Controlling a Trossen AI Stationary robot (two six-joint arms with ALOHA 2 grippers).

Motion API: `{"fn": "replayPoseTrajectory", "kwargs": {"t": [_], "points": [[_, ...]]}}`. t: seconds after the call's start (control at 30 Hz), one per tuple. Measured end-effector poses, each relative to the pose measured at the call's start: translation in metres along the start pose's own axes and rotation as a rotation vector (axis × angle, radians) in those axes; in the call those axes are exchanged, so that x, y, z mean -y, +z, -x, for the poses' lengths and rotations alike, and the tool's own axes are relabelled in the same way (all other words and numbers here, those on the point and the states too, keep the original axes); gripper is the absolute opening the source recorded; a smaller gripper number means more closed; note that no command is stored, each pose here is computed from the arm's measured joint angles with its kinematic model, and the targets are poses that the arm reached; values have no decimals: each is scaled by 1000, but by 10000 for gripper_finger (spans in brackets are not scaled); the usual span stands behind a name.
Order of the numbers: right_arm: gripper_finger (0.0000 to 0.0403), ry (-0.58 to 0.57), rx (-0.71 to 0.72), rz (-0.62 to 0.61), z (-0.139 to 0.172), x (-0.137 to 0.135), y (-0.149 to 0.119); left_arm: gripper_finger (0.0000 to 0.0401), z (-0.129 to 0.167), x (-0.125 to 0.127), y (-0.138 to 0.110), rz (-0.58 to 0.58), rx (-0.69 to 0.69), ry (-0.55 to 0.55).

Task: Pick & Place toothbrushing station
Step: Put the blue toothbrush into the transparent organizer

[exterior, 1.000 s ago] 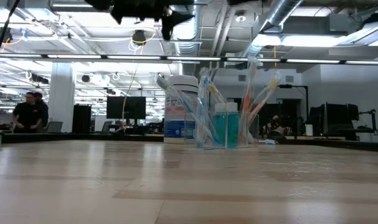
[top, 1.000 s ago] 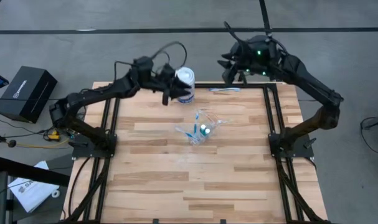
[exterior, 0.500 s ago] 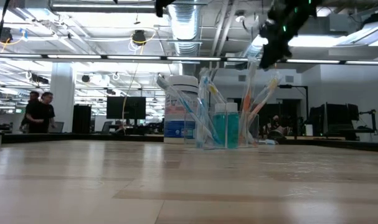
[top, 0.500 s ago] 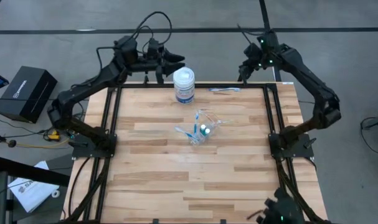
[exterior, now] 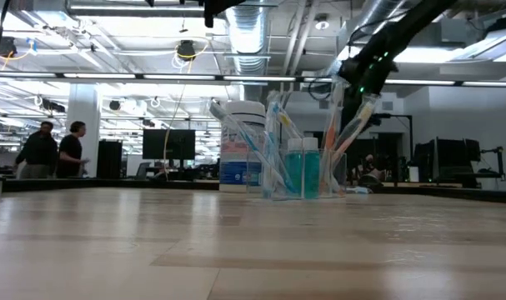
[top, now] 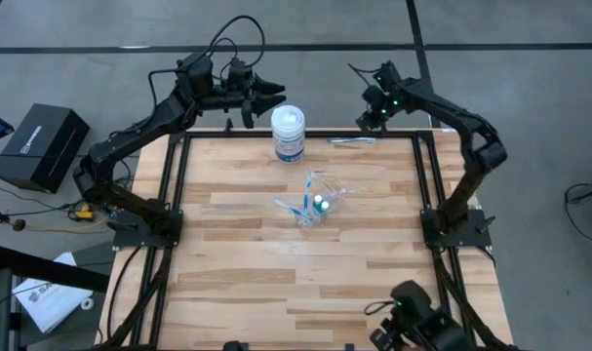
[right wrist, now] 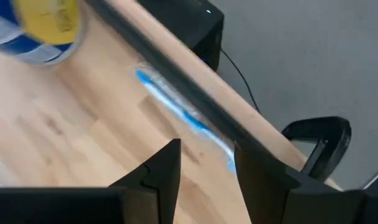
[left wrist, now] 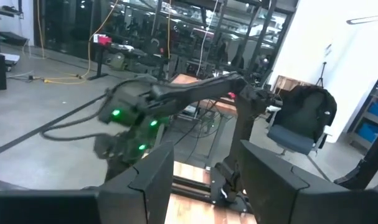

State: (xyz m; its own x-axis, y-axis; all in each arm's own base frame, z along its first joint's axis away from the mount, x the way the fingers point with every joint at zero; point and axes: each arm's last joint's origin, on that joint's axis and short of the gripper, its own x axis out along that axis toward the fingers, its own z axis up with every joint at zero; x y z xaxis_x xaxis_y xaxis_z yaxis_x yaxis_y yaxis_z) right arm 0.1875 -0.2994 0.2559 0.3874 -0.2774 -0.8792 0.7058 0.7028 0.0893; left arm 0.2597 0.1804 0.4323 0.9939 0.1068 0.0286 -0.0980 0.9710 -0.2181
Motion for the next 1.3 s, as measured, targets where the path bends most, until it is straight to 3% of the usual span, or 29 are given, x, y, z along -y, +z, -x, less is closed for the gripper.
{"fn": "replayPoseTrajectory", "kwargs": {"t": [0.27,0.43,0.8,1.07,1.3], "points": [[147,4,-88,-63,-43,16,11,172,6,-10,-5,14,-63,30],[154,3,-166,-131,-61,31,3,172,9,-15,-7,33,-93,13],[113,28,-196,-165,-61,49,-5,172,13,-21,-6,32,-88,30],[153,54,-226,-146,-59,53,-10,172,13,-21,-6,32,-88,30],[177,92,-330,-102,-81,48,-19,172,13,-21,-6,32,-88,30]]}}
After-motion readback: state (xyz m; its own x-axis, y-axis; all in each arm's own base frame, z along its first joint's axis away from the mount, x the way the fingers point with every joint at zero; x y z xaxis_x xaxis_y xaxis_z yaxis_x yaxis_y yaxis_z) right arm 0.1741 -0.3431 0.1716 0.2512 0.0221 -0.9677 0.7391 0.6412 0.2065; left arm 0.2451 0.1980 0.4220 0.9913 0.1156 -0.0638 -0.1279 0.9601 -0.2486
